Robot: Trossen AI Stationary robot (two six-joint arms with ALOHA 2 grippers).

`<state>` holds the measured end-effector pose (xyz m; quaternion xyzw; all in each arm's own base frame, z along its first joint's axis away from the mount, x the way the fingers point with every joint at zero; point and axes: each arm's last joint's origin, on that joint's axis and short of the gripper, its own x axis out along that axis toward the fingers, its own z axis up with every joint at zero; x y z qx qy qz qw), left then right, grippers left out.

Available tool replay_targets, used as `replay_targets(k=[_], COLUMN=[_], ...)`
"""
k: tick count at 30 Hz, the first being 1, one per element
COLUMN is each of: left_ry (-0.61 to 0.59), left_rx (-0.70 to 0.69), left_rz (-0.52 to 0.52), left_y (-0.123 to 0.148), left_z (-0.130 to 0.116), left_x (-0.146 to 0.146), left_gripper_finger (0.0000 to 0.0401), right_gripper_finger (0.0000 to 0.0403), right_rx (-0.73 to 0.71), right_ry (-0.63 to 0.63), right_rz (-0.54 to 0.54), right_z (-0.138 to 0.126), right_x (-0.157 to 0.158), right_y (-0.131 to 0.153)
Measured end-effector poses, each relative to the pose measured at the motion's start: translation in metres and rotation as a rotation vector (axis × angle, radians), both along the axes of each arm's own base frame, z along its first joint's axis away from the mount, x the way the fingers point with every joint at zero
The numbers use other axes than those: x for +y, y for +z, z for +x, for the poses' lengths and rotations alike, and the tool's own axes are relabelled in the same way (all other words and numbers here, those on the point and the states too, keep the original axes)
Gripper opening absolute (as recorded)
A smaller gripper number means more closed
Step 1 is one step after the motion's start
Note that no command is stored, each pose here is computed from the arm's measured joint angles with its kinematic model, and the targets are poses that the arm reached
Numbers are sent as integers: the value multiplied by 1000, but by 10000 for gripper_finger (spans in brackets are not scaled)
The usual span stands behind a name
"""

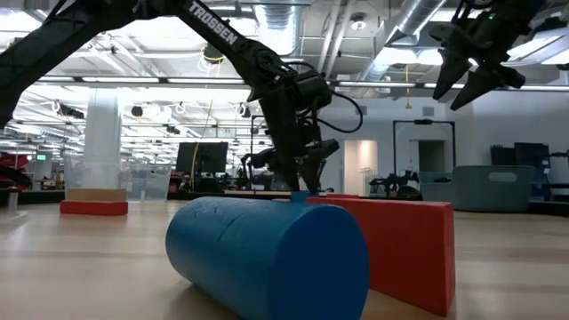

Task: Sort & place blocks by color
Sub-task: Put the top blue block into the yellow bin

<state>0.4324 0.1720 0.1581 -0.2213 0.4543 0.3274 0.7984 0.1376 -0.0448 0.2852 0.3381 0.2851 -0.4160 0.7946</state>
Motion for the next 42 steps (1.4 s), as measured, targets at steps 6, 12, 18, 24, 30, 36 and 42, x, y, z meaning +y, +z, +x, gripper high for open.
replay_targets(k=[6, 12, 18, 24, 30, 36, 42], left_ry=[-33, -70, -67, -75, -125, -207, -308], left_rx=[12, -6, -6, -10, -32, -29, -4], left_rz=[3, -23, -28, -52, -28, -31, 6], left_y=[1, 4, 4, 8, 19, 19, 16], left_z=[-1, -1, -1, 1, 7, 8, 11], left_x=[1, 1, 0, -2, -1, -2, -10], left_gripper_finger=[114, 46, 11, 60, 167, 230, 237], right_gripper_finger=[244, 244, 244, 244, 244, 244, 244], right_rx=[-31, -85, -132, -144, -141, -142, -141], right_ry=[10, 17, -5, -8, -12, -11, -11], right_rz=[21, 40, 30, 21, 21, 21, 21], right_z=[1, -1, -8, -10, -10, -10, -10], right_x=[6, 13, 18, 19, 18, 18, 18], right_y=[1, 5, 9, 10, 10, 10, 10])
